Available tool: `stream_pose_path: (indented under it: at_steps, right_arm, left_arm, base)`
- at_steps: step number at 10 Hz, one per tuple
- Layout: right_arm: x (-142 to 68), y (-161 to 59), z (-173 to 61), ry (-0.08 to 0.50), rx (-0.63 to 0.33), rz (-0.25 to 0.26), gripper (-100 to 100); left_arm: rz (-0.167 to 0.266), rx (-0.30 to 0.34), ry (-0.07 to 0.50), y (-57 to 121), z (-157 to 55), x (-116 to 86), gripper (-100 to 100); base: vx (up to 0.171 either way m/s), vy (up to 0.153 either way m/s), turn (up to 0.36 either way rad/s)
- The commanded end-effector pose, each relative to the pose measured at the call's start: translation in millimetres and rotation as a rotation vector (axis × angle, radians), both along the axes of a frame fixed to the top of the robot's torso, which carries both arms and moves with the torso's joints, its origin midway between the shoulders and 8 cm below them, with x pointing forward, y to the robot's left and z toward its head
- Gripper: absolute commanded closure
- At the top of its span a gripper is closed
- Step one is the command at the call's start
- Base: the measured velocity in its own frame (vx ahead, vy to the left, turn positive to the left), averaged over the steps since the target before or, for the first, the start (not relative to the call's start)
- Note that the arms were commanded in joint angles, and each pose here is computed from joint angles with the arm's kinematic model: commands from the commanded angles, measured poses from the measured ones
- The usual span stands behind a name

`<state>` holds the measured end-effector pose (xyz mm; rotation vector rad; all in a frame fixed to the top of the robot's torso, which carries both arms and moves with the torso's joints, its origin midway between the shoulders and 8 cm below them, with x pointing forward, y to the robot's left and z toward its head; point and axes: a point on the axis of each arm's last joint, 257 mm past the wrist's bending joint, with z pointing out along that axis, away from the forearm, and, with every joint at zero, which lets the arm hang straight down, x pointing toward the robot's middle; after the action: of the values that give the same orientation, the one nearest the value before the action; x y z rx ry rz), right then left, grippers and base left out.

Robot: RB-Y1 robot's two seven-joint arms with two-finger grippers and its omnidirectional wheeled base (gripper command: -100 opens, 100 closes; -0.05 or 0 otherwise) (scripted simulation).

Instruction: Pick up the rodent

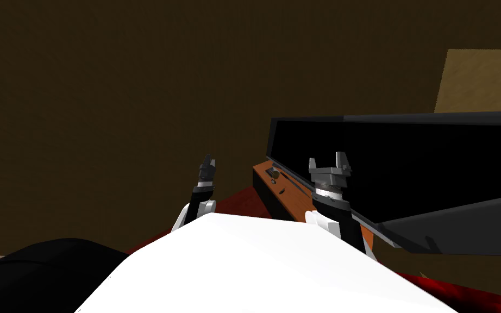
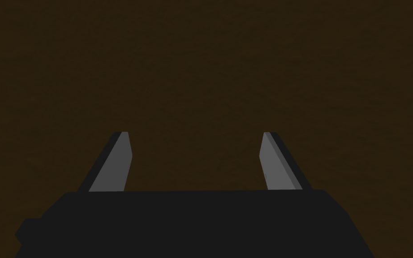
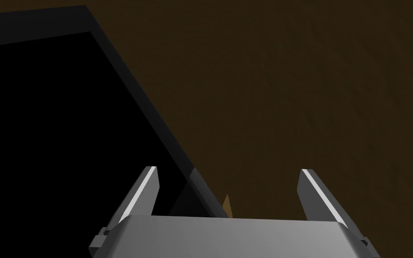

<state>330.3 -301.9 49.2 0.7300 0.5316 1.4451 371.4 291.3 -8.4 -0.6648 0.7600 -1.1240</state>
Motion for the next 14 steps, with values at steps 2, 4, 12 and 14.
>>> stream_pose_path:
  at_steps: [2,4,12,14]
  right_arm:
    - [14,-3,-20,0.064,0.024,0.055,-100]
    - [25,-10,-41,0.125,0.077,0.095,-100]
    - [55,-41,-118,0.317,0.328,0.187,-100]
    - [63,-57,-157,0.399,0.455,0.207,-100]
  left_arm:
    - [0.000,0.000,0.000,0.0,0,0,0]
    - [0.000,0.000,0.000,0.0,0,0,0]
    - [0.000,0.000,0.000,0.0,0,0,0]
    - [0.000,0.000,0.000,0.0,0,0,0]
  base:
    - [0.020,0.005,0.036]
    - [0.036,0.003,0.035]
    - [0.036,0.004,0.034]
    - [0.039,0.002,0.058]
